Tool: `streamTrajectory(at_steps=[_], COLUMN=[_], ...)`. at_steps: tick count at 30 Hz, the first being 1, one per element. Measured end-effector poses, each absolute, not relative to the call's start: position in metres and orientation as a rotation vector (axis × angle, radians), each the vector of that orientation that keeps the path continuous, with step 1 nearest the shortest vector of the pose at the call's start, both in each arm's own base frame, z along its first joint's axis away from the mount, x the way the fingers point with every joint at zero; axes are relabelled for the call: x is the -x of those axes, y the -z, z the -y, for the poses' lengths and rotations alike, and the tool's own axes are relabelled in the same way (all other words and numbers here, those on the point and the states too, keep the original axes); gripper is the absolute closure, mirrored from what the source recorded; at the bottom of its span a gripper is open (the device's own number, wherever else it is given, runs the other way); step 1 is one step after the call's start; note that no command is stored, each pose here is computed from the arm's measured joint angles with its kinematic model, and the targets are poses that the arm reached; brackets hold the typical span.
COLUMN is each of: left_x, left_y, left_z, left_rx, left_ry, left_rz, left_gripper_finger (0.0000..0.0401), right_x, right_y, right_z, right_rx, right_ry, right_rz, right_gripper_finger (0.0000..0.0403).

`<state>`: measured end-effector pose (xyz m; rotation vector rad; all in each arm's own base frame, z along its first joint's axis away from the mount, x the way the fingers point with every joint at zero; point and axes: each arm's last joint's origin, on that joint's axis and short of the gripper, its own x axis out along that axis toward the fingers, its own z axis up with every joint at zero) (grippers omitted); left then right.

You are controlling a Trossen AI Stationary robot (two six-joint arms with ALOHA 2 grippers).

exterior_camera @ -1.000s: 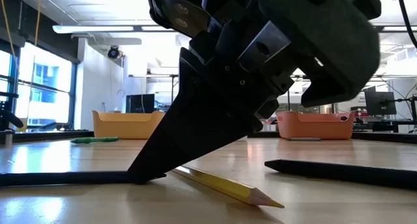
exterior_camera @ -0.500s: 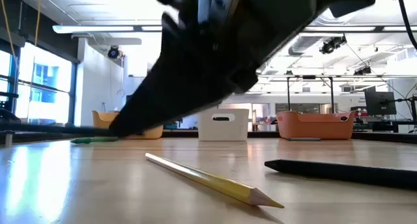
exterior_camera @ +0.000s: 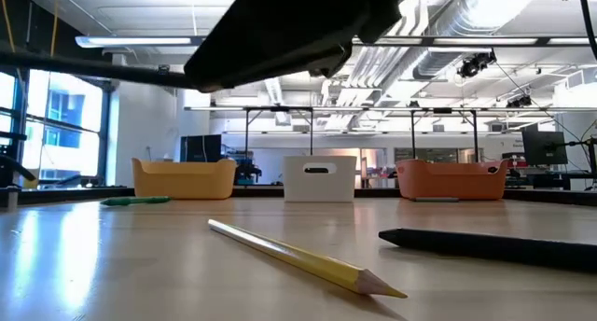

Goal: Sort crayons/erasers/pens/pencils in bins
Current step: Put the blue pencil into the orange bin

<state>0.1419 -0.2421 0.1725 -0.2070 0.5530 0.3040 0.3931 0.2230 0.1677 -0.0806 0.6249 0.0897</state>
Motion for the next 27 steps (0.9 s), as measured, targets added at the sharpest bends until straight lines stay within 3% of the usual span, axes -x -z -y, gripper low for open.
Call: streamTrajectory(at_steps=[13,17,27], left_x=[-0.192,-0.196,-0.205], left_y=[-0.173,-0.173,-0.174], left_z=[0.231,0.228,0.225], left_rx=[0.187,0.183,0.191], left_ry=[-0.148,-0.134,-0.093], left_rz=[-0.775,-0.808,-0.83], left_gripper_finger=[0.023,0.0261,0.0382], right_x=[-0.392,-0.391,-0.389], right_y=[-0.167,-0.167,-0.167], right_z=[-0.226,-0.228,-0.23], right_rx=[0.112,0.12,0.128], right_ry=[-0.103,-0.11,-0.133], right_rz=[-0.627,-0.626,-0.631], right_gripper_finger=[0.0396,0.0396,0.0396])
